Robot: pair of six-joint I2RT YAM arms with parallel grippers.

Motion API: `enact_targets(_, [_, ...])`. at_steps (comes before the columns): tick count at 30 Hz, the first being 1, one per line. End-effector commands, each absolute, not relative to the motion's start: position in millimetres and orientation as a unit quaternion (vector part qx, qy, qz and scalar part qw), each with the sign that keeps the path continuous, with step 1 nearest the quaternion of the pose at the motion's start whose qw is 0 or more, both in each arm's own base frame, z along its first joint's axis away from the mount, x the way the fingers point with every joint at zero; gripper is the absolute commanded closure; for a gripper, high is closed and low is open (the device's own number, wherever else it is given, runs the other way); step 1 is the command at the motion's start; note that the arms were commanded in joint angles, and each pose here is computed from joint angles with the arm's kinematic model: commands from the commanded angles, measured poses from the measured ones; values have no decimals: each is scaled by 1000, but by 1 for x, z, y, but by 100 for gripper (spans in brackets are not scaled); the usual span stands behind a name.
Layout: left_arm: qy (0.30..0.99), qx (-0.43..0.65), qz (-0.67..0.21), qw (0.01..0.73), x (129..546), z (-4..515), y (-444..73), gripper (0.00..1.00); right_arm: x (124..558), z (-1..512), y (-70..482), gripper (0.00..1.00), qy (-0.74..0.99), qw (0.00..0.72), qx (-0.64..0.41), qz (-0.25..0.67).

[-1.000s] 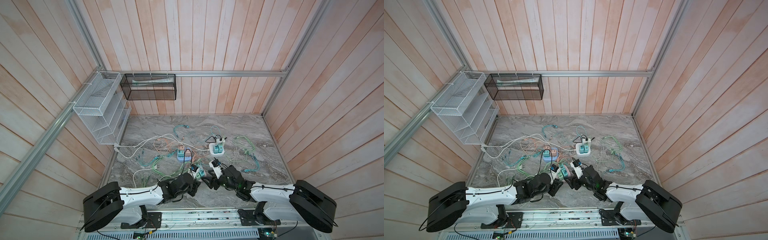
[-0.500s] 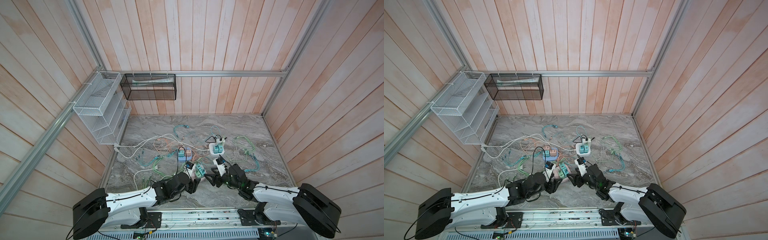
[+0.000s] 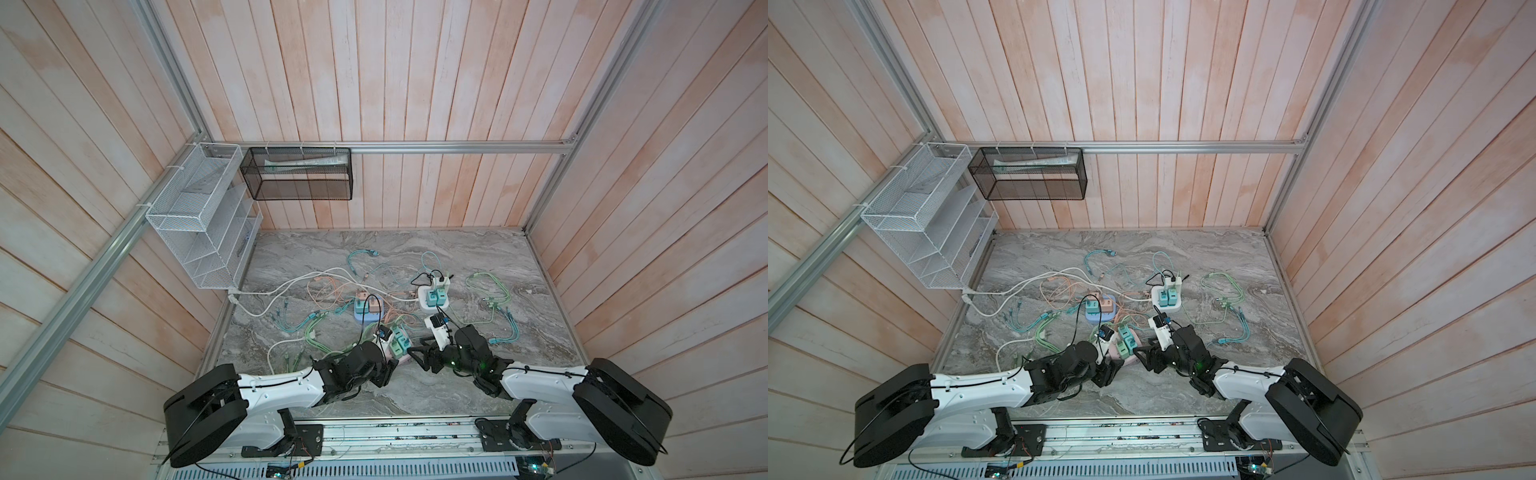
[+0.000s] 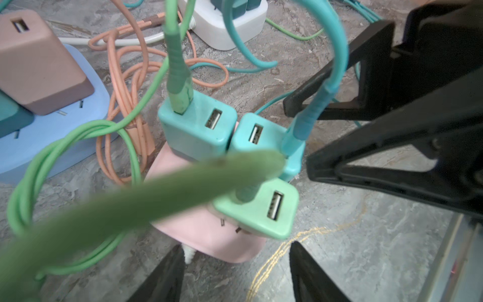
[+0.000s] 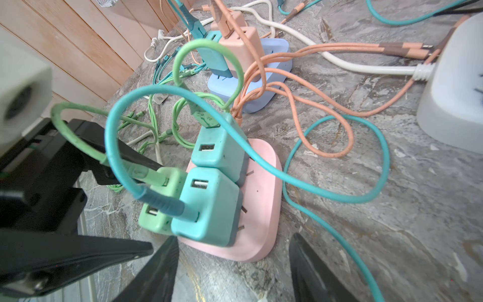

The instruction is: Pull the plug off the socket

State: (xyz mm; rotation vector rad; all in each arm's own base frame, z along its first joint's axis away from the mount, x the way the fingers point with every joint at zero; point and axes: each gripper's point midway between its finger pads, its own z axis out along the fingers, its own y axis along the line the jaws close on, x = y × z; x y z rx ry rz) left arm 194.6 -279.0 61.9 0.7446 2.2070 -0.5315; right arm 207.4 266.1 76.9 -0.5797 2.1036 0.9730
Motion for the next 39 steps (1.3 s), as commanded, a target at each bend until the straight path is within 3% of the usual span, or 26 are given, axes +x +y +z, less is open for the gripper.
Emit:
enact_targets(1, [839, 309, -217, 392, 203, 75, -294, 34, 213, 88, 272, 35, 811, 372, -221, 394])
enact_targets(19, [816, 360, -208, 403, 208, 64, -304, 37, 227, 89, 273, 37, 818, 355, -198, 408])
enact_targets(39, [819, 321, -160, 449, 235, 67, -299, 41, 230, 86, 273, 39, 824, 340, -193, 411])
